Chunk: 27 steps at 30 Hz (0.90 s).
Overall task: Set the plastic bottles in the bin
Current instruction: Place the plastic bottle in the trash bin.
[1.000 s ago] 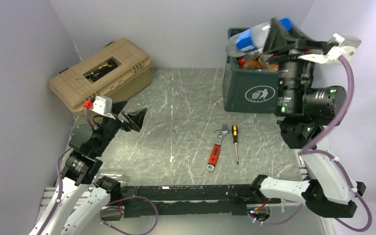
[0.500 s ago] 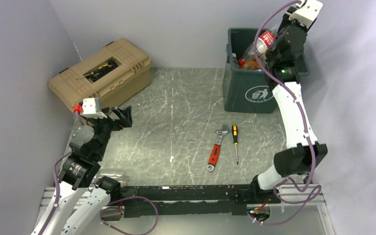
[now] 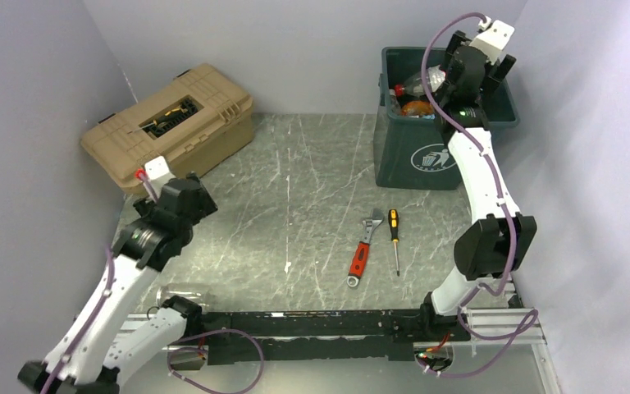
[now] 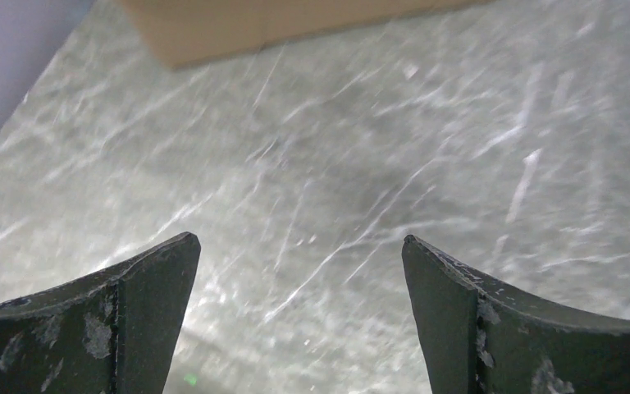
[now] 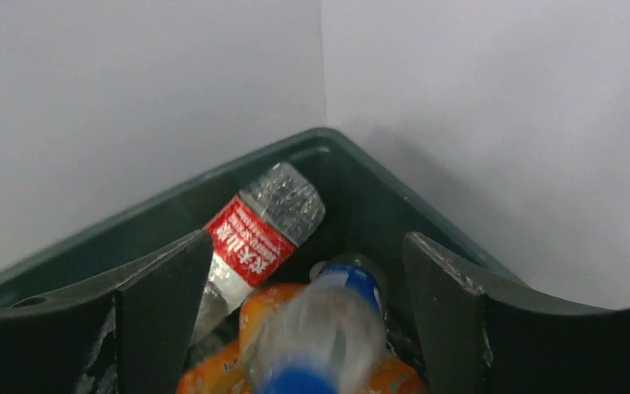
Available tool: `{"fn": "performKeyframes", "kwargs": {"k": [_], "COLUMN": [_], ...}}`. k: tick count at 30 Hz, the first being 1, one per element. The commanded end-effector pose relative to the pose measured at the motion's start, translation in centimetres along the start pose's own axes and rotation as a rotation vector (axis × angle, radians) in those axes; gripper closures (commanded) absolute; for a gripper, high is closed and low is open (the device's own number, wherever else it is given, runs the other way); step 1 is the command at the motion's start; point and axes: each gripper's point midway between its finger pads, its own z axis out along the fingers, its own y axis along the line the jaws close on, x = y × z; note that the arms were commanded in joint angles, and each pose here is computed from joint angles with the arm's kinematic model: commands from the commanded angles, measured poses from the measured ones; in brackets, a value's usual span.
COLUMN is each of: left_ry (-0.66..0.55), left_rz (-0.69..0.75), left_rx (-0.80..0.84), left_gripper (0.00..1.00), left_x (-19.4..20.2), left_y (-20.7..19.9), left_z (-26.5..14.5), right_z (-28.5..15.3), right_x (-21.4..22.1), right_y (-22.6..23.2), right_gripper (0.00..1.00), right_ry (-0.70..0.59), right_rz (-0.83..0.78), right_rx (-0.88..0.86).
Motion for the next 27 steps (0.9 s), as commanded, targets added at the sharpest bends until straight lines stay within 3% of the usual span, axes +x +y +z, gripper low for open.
{"fn": "performKeyframes", "kwargs": {"k": [1,5,11,18,22,27], "left_ry": [0.182,0.267,0.287,0.294,0.298,0.277], "left_rz": [-0.033,-0.028,0.017,-0.009,-0.088,-0.188], "left_rx": [-0.238,-0.346,-0.477,-0.554,-0.554,-0.6], "left_gripper": [0.01,0.0,0.01,0.0,0.01,0.01], "left_x": [5.3,8.1,9.0,8.7,8.7,7.7], "left_y": [3.4,4.6,6.5,8.3,8.7,9.8], "left_z": [0.8,1.3,1.3,-0.6,-1.8,-4.0], "right_z": [-0.5,-1.9,-6.3,-16.1,-23.2,-35.5], "right_x": [0.6,-0.2,-6.7,-12.4,-8.8,1.8], "right_y": [1.1,0.6,1.7,6.1,10.7,16.1], "right_gripper": [0.06,0.05,0.01,0.0,0.01,0.02], "right_ry": [0.091,0.072,-0.041,-0.118,0.022,0.315], "right_rz": [0.034,0.093,0.216,0.345,0.421,0.432], "right_rx": [-0.045,-0.077,-0.195,-0.479,-0.794,-1.212]}}
